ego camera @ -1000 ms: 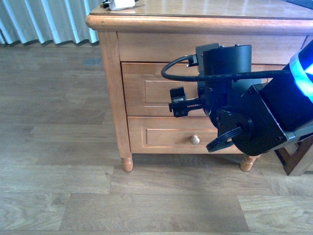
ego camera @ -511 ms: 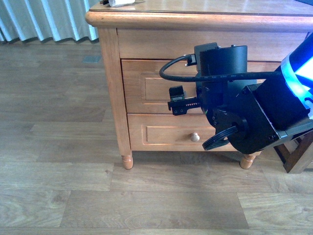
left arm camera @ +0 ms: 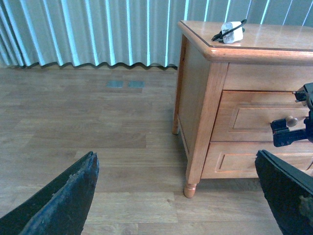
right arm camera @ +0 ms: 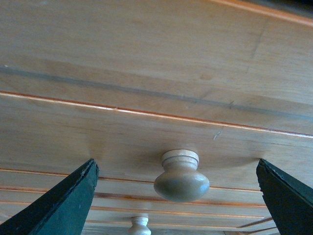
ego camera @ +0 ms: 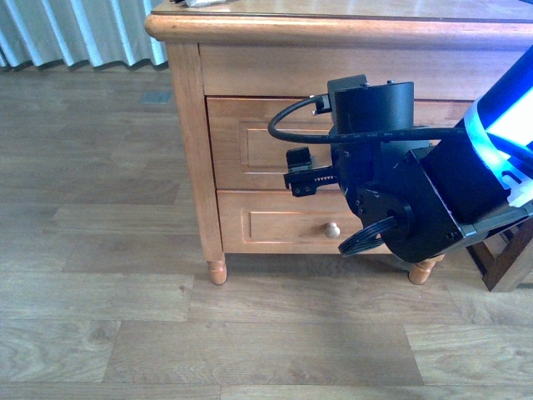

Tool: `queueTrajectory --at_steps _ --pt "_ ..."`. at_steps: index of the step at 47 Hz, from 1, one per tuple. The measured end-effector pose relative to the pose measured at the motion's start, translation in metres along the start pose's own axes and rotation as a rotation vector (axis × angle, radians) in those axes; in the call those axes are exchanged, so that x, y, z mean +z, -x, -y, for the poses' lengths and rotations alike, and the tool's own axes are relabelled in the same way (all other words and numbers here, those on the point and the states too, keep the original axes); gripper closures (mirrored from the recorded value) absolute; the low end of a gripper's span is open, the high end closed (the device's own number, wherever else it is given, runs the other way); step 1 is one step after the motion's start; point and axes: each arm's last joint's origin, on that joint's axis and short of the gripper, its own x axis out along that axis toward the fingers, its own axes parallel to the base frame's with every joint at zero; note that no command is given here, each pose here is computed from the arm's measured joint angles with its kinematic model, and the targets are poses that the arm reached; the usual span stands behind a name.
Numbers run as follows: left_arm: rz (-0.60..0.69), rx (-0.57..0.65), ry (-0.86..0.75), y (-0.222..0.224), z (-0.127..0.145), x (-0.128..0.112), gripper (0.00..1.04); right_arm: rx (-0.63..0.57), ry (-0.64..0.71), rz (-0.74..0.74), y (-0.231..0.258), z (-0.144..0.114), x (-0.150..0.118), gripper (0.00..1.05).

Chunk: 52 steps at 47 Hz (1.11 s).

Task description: Put charger into drawer

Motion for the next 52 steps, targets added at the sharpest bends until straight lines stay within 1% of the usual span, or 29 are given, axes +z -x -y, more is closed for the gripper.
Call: queueTrajectory --at_steps 3,6,9,12,13,21,23,27,42,52 --pt "0.0 0.0 0.0 0.0 0.0 0.0 0.06 -0.002 -0.001 0.002 0.0 0.0001 0.0002 0.1" --pt "0.0 0.0 0.0 0.0 0.0 0.0 0.06 -0.002 -0.001 0.002 0.0 0.0001 0.0002 0.21" --pt "0.0 0.0 0.0 0.0 0.0 0.0 0.06 -0.002 -0.001 0.003 -0.0001 0.0 0.0005 0.35" --pt "0.0 0.0 0.0 0.0 0.0 0.0 0.06 -0.002 -0.001 0.004 -0.0004 0.0001 0.0008 0.46" --pt "0.0 0.0 0.0 0.0 0.0 0.0 0.06 -0.002 -0.001 0.004 -0.0004 0.0001 0.0009 0.48" --pt "0.0 0.0 0.0 0.0 0.0 0.0 0.06 -0.008 0.003 0.005 -0.0007 0.0002 0.0014 0.72" --pt "0.0 0.0 0.0 0.0 0.0 0.0 0.06 -0.007 0.005 0.005 -0.0007 0.0002 0.0014 0.77" --pt "0.0 0.0 0.0 0.0 0.0 0.0 0.06 -0.01 0.005 0.005 -0.0006 0.0001 0.0014 0.8" --pt "0.0 0.0 0.0 0.0 0.0 0.0 0.06 -0.011 0.005 0.003 -0.0008 0.0 0.0006 0.8" --pt "0.0 0.0 0.0 0.0 0.0 0.0 0.06 0.025 -0.002 0.001 0.0054 0.0038 -0.0045 0.8"
